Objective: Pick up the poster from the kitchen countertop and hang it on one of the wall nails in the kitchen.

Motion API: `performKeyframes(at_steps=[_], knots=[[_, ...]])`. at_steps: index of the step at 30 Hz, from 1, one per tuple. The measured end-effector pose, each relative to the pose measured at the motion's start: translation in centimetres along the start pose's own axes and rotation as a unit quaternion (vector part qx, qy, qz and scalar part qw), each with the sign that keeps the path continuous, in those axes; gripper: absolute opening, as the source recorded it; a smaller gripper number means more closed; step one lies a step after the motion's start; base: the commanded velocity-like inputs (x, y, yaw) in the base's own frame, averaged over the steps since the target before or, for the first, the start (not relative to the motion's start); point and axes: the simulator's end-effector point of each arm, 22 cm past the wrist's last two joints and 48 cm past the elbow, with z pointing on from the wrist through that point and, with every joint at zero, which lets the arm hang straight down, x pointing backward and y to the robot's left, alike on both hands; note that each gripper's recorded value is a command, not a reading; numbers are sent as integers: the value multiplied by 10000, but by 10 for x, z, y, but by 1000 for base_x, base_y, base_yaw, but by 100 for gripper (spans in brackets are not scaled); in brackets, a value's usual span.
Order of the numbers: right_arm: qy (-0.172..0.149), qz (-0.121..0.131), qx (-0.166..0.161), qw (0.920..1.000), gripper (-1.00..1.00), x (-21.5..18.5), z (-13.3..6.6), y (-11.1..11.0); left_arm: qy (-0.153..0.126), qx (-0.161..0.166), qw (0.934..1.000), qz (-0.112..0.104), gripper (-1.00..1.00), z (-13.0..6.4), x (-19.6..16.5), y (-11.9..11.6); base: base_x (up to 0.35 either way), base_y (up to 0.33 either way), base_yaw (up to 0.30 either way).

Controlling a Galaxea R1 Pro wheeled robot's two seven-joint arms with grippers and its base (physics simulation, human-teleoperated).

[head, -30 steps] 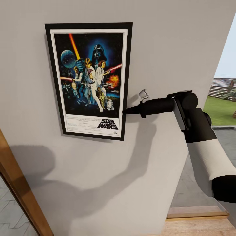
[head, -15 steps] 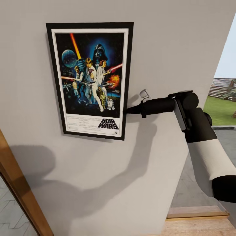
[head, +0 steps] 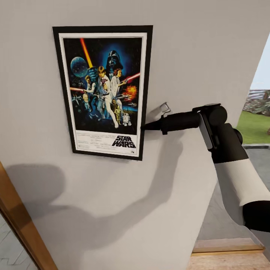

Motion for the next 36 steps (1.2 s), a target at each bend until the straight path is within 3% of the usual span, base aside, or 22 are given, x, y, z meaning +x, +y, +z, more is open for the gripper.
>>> performKeyframes(at_steps=[1, 2, 3, 4, 10, 13, 36], knots=[[236, -476, -948, 9941, -100, 4, 20, 61, 0, -4, 10000, -1, 100, 0, 0, 0, 97, 0, 0], [245, -467, -933, 9942, -100, 7, 15, 56, -3, -2, 10000, 1, 100, 0, 0, 0, 78, 0, 0], [268, -465, -916, 9943, 100, 15, 16, 43, 2, -6, 10000, 0, 100, 0, 0, 1, 50, 0, 0], [-6, -18, -97, 10000, 100, 0, 1, 4, 0, -4, 10000, 2, 100, 0, 0, 0, 25, 0, 0], [-207, 81, -94, 9997, 100, -10, -8, 3, -5, -2, 10000, 2, 100, 0, -1, 0, -5, -1, 0], [-169, 49, 35, 9998, 100, -7, -8, -4, -3, -7, 10000, 0, 100, 0, -1, 1, -176, -46, 0], [-149, 20, 13, 9999, 100, -4, -7, -2, -1, -9, 10000, 5, 100, 0, -1, 1, -214, -14, 0]])
